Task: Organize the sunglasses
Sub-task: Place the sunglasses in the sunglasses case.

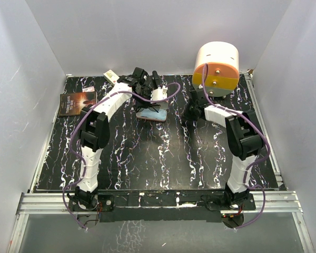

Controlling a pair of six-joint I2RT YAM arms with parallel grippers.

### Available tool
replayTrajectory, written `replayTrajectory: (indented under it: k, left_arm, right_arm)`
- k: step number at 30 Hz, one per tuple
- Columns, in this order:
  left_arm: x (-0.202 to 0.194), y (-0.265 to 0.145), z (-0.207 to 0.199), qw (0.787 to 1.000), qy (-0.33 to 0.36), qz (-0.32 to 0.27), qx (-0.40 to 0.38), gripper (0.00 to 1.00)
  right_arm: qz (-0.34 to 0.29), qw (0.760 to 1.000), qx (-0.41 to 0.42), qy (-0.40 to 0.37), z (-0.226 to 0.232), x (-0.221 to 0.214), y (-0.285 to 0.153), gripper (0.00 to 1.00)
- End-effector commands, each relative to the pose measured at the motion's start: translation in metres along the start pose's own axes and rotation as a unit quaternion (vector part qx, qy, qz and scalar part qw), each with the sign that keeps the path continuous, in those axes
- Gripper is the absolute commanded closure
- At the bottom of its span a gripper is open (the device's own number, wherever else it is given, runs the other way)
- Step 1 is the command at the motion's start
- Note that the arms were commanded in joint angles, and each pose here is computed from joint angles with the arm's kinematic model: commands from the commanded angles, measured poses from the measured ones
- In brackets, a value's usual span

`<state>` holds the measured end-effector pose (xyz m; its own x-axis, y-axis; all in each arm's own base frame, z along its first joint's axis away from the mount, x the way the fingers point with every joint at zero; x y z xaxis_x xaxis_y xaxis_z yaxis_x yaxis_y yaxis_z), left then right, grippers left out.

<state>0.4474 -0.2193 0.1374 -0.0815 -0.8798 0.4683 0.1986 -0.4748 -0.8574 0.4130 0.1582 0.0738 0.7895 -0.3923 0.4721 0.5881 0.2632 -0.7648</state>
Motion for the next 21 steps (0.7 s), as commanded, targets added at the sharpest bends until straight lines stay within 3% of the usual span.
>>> replayTrajectory:
  k: [1, 21]
  left_arm:
    - [0.012, 0.002, 0.006, 0.999, 0.034, -0.031, -0.001, 1.0]
    - [0.036, 0.015, -0.001, 0.994, 0.06, -0.06, -0.07, 1.0]
  right_arm:
    - [-0.032, 0.998, 0.049, -0.004, 0.021, 0.036, 0.009, 0.92]
    - [-0.038, 0.992, 0.122, -0.001, 0.035, 0.057, 0.052, 0.92]
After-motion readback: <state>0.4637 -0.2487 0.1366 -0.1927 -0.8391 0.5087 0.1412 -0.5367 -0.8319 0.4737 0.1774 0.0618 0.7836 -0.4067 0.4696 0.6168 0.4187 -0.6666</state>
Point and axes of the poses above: each gripper's point midway between its finger pads, its own y axis out along the fingers, its own z axis along the line the jaws close on, x = y × z, the point moved 5 cm from there along -y, back along the fingers, and after that the axes turned 4 degrees about -y, right-handed, at the moved point
